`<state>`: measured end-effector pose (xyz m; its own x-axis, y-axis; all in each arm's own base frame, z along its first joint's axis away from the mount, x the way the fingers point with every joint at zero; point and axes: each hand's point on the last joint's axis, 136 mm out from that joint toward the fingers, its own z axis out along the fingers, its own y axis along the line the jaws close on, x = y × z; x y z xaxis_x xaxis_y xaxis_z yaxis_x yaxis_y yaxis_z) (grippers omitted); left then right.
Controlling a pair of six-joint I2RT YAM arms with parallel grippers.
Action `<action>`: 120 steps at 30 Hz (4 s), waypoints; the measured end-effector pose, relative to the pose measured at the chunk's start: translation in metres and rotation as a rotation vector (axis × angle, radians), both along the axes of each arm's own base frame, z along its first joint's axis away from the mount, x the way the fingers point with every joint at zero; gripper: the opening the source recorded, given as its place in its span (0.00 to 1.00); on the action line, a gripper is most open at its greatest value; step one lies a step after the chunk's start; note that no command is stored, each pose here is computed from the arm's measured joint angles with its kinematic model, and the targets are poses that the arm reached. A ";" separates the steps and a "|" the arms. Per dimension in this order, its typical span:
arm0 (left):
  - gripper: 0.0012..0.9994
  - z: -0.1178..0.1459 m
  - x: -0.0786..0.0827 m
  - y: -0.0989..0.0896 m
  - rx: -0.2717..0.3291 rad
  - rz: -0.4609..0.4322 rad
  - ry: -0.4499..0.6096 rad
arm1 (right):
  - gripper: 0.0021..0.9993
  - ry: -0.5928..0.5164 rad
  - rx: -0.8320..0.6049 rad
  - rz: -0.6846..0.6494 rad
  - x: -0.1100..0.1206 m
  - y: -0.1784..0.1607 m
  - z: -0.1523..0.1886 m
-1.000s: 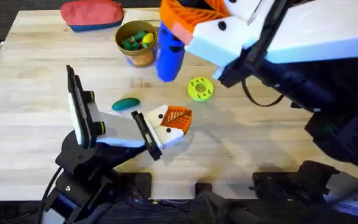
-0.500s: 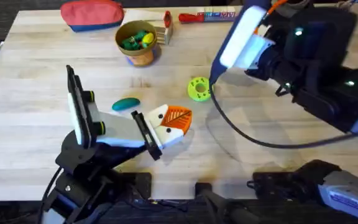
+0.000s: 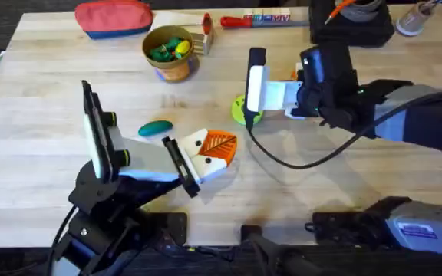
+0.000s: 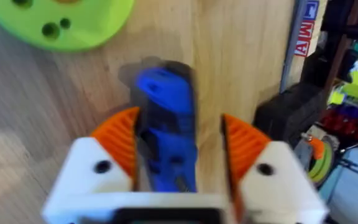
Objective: Pick up the gripper from the table and insert it into the empty holder that is missing its gripper. Then pick up a screw, insert it into the mounting hole, and use the screwdriver to tighten it. Finally, clean up the table by picking up the vegetable and placing it into the bucket.
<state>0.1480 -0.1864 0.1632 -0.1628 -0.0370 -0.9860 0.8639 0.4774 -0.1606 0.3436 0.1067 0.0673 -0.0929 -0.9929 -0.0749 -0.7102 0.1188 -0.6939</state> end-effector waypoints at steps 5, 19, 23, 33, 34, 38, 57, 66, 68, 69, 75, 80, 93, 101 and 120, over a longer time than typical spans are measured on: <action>0.01 0.000 0.000 0.000 0.000 0.000 0.000 | 0.99 -0.005 0.064 -0.041 0.001 0.003 0.001; 0.69 0.000 0.000 0.000 0.000 0.000 -0.001 | 0.99 -0.106 0.368 -0.244 -0.001 0.005 0.050; 0.98 0.000 0.000 0.000 -0.002 0.001 0.003 | 0.99 -0.080 0.476 -0.322 -0.019 0.000 0.064; 0.99 0.000 0.004 0.002 -0.004 0.027 0.005 | 0.99 0.006 0.714 -0.535 -0.059 -0.009 0.077; 0.99 0.000 0.005 0.003 -0.010 0.034 0.017 | 0.99 0.012 0.727 -0.552 -0.061 -0.009 0.077; 0.99 -0.002 0.012 0.010 -0.025 0.105 0.116 | 0.99 0.039 0.747 -0.599 -0.066 -0.012 0.073; 0.99 -0.010 0.052 0.085 0.559 0.615 0.659 | 0.99 0.088 0.796 -0.607 -0.071 -0.004 0.070; 0.99 -0.028 0.073 0.105 0.927 0.581 0.501 | 0.99 0.098 0.800 -0.602 -0.072 -0.002 0.070; 0.99 -0.031 0.076 0.115 0.991 0.584 0.485 | 0.99 0.098 0.800 -0.603 -0.072 -0.002 0.070; 0.99 -0.034 0.078 0.121 1.019 0.592 0.488 | 0.99 0.098 0.800 -0.603 -0.072 -0.002 0.070; 0.99 -0.062 0.087 0.168 1.144 0.628 0.627 | 0.99 0.098 0.802 -0.605 -0.072 -0.002 0.070; 0.99 -0.087 0.085 0.188 1.222 0.560 0.724 | 0.99 0.098 0.801 -0.605 -0.072 -0.002 0.069; 0.98 -0.115 0.108 0.189 1.173 0.443 0.736 | 0.99 0.100 0.800 -0.606 -0.072 -0.003 0.069; 0.60 -0.122 0.104 0.183 1.154 0.395 0.761 | 0.99 0.112 0.788 -0.612 -0.072 -0.002 0.065; 0.03 -0.117 0.106 0.181 1.142 0.387 0.756 | 0.99 0.133 0.766 -0.624 -0.071 -0.002 0.056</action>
